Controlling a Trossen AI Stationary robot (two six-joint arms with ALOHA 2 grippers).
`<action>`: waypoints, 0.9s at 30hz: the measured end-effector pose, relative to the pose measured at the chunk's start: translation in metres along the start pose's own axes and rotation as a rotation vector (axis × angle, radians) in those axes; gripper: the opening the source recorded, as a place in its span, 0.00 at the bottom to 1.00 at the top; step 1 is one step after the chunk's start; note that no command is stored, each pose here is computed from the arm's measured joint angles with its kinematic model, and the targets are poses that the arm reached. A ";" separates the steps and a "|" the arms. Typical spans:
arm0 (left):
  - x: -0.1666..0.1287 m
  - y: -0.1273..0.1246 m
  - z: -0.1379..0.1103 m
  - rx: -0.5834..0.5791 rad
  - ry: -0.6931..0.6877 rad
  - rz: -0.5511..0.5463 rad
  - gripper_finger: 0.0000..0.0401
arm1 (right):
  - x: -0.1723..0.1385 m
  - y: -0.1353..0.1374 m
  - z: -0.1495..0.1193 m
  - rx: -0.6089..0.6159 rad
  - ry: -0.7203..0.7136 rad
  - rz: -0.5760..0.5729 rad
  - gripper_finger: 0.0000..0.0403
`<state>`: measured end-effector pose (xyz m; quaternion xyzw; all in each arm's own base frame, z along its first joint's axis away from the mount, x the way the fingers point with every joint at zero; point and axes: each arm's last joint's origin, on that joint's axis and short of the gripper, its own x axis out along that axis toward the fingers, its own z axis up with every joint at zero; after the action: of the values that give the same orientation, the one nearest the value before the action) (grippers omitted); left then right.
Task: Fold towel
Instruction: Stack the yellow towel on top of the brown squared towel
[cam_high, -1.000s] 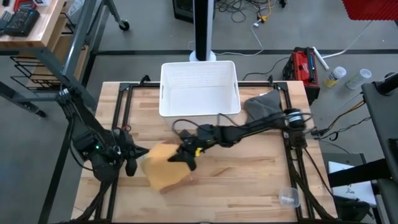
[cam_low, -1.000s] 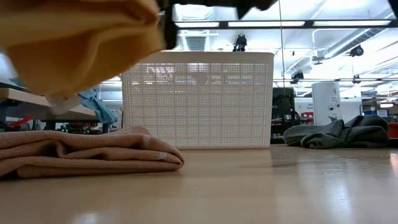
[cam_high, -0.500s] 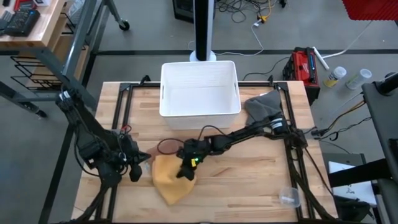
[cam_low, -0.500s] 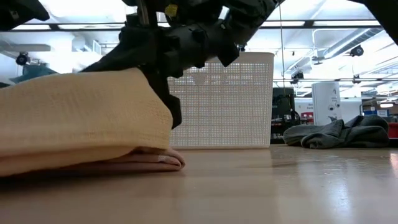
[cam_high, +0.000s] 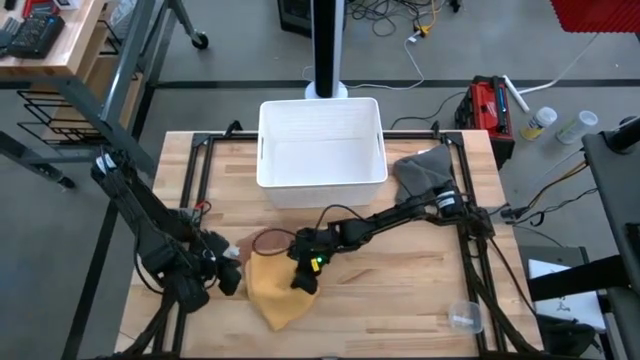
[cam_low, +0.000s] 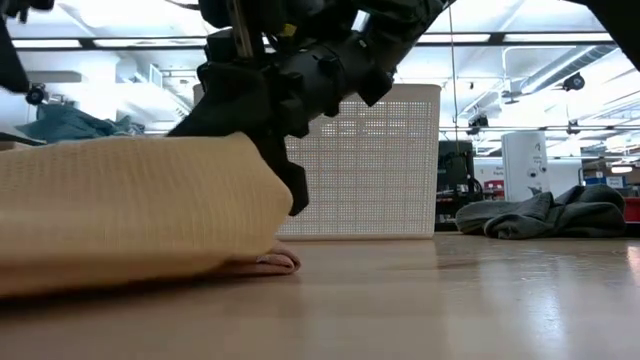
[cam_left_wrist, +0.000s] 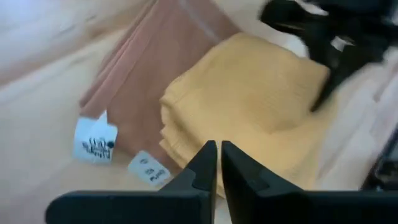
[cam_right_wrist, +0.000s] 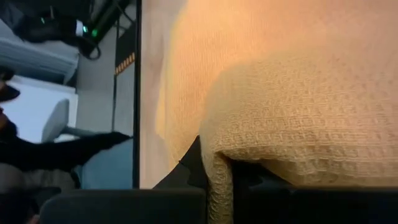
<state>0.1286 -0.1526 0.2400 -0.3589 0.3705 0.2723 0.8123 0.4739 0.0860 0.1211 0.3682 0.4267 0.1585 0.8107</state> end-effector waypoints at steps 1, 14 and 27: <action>0.004 0.001 -0.002 -0.030 -0.004 0.012 0.04 | 0.001 0.001 -0.002 -0.008 0.005 0.000 0.02; 0.049 0.022 -0.028 -0.292 0.058 0.024 0.46 | 0.004 0.005 -0.005 -0.083 -0.004 -0.016 0.02; 0.085 0.025 -0.033 -0.395 0.094 -0.108 0.68 | 0.004 0.005 -0.005 -0.102 -0.004 -0.015 0.02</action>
<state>0.1468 -0.1487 0.1474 -0.5430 0.3276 0.2787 0.7212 0.4727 0.0935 0.1208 0.3234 0.4192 0.1733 0.8305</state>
